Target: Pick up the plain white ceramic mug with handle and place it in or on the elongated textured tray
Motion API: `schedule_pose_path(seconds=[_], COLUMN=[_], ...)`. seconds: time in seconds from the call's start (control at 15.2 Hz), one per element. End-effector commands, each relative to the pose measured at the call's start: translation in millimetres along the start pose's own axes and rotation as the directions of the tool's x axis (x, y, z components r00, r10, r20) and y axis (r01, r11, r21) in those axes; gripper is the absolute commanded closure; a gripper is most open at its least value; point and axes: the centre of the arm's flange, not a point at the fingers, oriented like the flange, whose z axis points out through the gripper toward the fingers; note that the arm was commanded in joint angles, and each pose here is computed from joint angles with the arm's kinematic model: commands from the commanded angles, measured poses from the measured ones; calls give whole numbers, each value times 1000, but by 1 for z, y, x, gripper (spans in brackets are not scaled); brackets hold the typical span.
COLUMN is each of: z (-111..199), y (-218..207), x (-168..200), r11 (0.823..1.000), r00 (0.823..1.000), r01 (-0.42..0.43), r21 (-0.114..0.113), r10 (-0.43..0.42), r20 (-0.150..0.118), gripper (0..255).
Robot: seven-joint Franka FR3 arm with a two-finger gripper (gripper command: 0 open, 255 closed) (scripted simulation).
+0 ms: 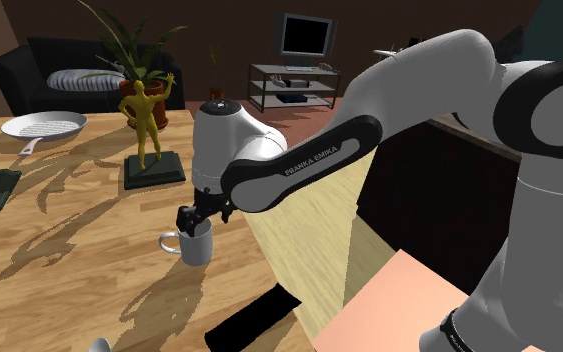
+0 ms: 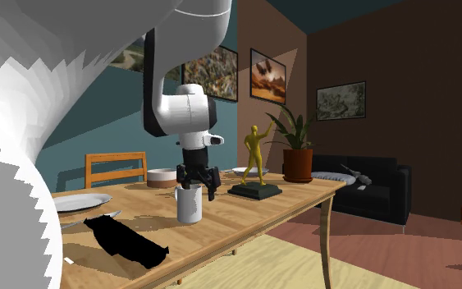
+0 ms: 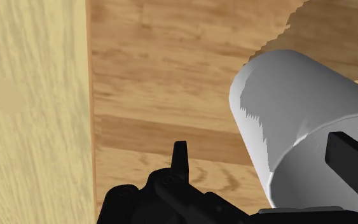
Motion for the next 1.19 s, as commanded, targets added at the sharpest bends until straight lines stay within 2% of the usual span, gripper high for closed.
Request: schedule_pose_path(seconds=[0.0,0.13,0.2,0.79,1.12], z=[0,0,0,0,-26], y=[0,0,0,0,-1], x=[0,0,0,0,5], r11=[1000,1000,1000,1000,1000], r00=[1000,1000,1000,1000,1000], r01=[0,0,0,0,0], r21=[0,0,0,0,0], r10=[0,0,0,0,0], r20=[0,0,0,0,0], gripper=[0,0,255,255,255])
